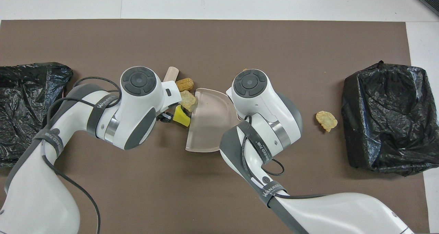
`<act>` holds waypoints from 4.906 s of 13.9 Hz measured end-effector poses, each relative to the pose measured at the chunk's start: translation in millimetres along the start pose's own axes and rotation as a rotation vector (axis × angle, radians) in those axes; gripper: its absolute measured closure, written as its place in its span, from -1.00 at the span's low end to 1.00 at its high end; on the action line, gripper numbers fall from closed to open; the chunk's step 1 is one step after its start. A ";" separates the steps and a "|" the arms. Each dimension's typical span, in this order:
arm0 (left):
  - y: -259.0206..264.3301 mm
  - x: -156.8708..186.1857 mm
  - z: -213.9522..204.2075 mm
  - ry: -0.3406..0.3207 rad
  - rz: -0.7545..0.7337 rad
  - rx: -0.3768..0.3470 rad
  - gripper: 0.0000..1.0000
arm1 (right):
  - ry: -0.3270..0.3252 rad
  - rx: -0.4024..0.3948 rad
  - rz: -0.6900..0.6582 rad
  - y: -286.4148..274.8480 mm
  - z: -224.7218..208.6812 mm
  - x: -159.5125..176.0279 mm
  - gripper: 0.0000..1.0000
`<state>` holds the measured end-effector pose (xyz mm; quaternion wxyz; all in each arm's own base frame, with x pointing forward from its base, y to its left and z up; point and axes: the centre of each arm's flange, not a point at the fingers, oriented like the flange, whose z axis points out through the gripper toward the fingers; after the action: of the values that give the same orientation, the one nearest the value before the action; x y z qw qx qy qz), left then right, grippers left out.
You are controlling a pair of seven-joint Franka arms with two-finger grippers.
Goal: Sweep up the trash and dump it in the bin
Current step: 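Sweep the sponge and bread into the dustpan with the left gripper's brush, then carry the loaded dustpan with the right gripper over the nearby bin, then tip the dustpan with the right gripper to dump trash into the bin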
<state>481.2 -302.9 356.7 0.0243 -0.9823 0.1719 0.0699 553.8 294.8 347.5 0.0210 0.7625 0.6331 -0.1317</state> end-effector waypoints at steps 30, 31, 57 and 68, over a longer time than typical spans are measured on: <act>7.2 -81.9 -67.6 -0.032 -0.317 -0.123 0.48 | 0.135 -0.095 -0.138 59.7 -112.6 -148.1 0.35; 21.9 -85.8 -57.8 -0.017 -0.318 -0.121 0.48 | 0.137 -0.095 -0.146 66.1 -117.9 -169.4 0.35; 117.5 -114.0 30.9 0.026 -0.353 -0.110 -0.33 | -0.026 -0.099 0.038 62.0 -121.7 -564.6 0.35; 62.5 -72.3 -13.1 0.097 -0.446 -0.126 -1.00 | -0.426 -0.165 -0.039 46.6 -93.6 -561.2 0.35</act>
<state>394.3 -338.5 378.7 -0.0304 -0.9978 -0.0533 0.0261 523.5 -234.4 559.2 0.2140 0.7006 0.6378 -0.2377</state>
